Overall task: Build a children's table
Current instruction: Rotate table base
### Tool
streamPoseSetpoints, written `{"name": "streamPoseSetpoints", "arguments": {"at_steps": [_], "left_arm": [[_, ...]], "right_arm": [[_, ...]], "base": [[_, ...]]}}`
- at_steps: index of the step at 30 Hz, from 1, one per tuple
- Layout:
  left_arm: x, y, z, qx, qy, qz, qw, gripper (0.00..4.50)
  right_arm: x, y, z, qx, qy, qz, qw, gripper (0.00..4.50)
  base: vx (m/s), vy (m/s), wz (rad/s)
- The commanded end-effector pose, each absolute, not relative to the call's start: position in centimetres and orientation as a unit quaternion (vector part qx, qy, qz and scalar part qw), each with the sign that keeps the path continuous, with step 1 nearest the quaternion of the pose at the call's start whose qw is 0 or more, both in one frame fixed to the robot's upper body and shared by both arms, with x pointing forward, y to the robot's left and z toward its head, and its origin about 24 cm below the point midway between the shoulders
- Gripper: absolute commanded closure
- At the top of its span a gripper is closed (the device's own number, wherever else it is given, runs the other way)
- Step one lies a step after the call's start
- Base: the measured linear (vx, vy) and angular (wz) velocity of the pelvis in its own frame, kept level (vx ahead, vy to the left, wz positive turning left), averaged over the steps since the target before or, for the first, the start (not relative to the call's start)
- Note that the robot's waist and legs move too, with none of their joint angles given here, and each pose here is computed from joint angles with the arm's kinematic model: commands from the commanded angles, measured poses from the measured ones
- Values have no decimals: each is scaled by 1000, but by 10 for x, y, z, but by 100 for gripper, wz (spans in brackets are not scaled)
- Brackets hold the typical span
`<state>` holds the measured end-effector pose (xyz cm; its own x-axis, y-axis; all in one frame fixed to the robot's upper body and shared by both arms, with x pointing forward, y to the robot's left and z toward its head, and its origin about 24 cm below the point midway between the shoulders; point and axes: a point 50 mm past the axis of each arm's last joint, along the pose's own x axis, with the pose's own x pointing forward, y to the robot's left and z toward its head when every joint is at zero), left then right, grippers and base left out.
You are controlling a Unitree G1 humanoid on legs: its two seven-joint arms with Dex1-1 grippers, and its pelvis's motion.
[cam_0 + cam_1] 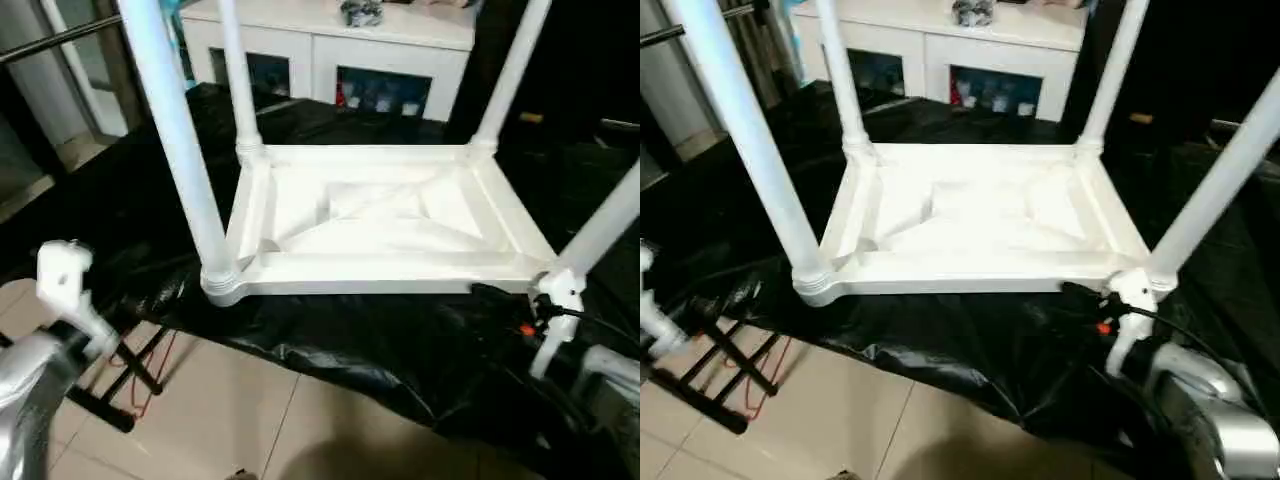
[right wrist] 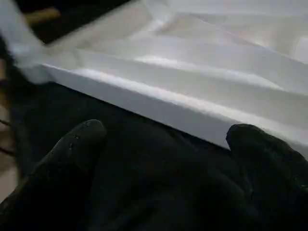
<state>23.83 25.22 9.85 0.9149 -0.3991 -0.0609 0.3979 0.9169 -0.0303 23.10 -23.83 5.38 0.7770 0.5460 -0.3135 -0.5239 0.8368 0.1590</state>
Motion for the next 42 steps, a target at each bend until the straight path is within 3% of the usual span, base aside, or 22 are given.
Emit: {"name": "streamPoseSetpoints", "arguments": {"at_steps": [1,8,12,19,25,29,34,35,36,42], "left_arm": [[245,250,94,-7,36,-199,979,0],[265,238,85,-17,33,-213,976,0],[274,217,87,-52,14,-282,958,0],[281,192,92,-73,8,-380,922,0],[274,179,104,-104,18,-467,878,0],[257,163,110,-135,45,-559,816,0],[247,146,109,-176,72,-609,770,0],[247,146,109,-176,72,-609,770,0],[245,133,108,-187,79,-628,752,0],[249,110,107,-187,86,-653,728,0]], "right_arm": [[233,-251,50,10,197,243,950,3],[245,-258,48,5,216,150,965,3],[261,-256,39,1,236,102,966,3],[282,-242,29,-21,260,100,960,3],[295,-231,29,-22,250,105,962,3],[316,-212,27,-9,223,117,968,3],[330,-173,23,-1,211,189,959,3],[330,-173,23,-1,211,189,959,3],[337,-153,22,-6,213,214,953,3],[348,-132,22,-12,215,235,948,3]], "base": [[0,0,0],[0,0,0],[0,0,0],[0,0,0],[0,0,0],[0,0,0],[0,0,0],[0,0,0],[0,0,0],[0,0,0]]}}
